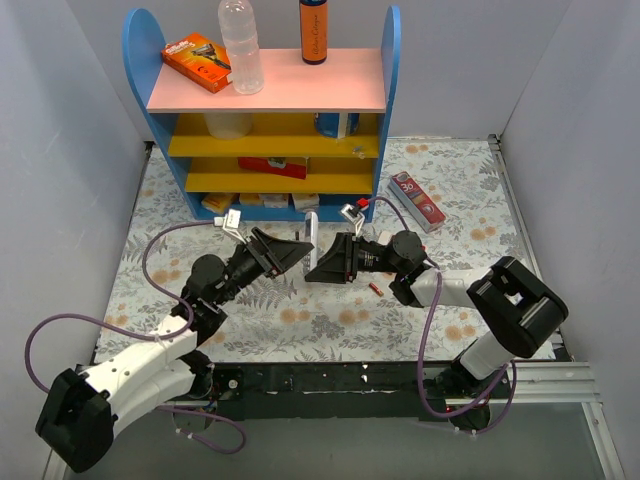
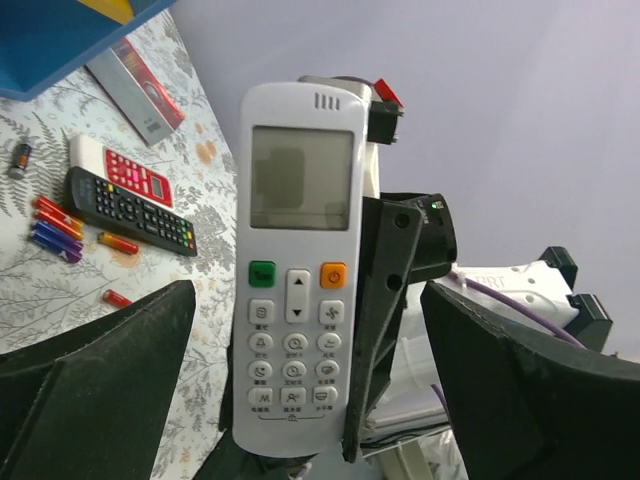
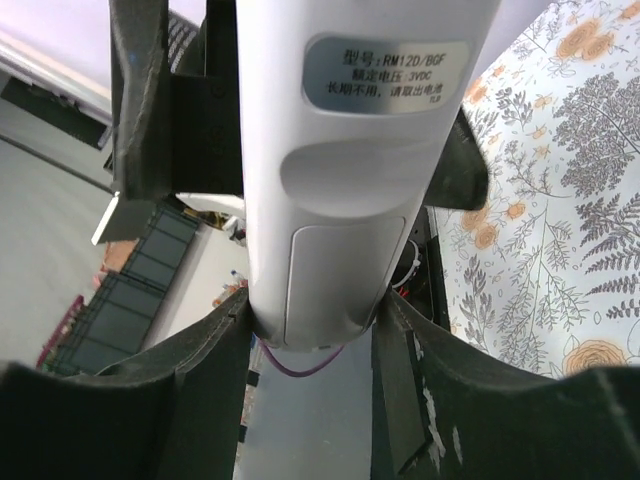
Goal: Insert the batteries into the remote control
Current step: Adjust the remote control.
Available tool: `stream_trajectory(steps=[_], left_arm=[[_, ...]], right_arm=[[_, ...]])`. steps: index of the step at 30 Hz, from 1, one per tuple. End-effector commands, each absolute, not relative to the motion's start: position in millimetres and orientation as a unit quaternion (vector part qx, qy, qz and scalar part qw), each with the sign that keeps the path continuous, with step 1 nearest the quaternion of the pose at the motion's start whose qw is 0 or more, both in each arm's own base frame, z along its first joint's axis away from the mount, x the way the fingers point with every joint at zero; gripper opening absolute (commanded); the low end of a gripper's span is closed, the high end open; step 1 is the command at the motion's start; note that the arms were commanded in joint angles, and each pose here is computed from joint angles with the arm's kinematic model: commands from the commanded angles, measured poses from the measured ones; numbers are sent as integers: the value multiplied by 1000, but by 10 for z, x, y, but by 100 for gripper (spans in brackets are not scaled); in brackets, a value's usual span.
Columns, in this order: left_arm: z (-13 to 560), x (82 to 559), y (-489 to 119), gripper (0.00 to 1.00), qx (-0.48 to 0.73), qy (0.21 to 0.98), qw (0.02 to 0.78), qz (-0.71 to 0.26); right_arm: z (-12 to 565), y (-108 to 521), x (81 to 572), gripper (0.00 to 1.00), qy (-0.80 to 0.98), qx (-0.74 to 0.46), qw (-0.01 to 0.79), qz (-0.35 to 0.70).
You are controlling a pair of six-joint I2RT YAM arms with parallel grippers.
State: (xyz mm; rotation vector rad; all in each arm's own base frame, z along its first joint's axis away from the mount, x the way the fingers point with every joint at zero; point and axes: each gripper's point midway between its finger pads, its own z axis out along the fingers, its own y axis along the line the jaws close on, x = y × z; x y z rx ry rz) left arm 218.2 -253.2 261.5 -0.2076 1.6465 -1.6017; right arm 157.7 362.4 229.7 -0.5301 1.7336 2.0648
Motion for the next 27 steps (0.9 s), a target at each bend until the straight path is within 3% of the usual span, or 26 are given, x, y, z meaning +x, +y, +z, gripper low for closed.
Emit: stream_trajectory(steps=[1, 6, 9, 12, 18, 27], left_arm=[[2783, 2297, -2425, 98, -73, 667, 459, -582], [2723, 2383, -2389, 98, -68, 711, 460, -527], [2803, 2358, -2416, 98, -56, 710, 458, -532], [2904, 2342, -2437, 98, -50, 703, 458, -541], [3011, 2280, -2505, 98, -22, 692, 456, -559], [2692, 2297, -2529, 98, -43, 708, 430, -559]], right_arm=[[2979, 3439, 1333, 1, 460, -315, 338, 758], [2625, 3572, 1532, 1, 565, -314, 329, 689], [2609, 3631, 1745, 1, 598, -333, 392, 615], [2391, 3591, 1870, 1, 655, -332, 399, 549], [2274, 3554, 1942, 1, 687, -331, 402, 507], [2083, 3505, 1984, 1, 711, -331, 399, 475]])
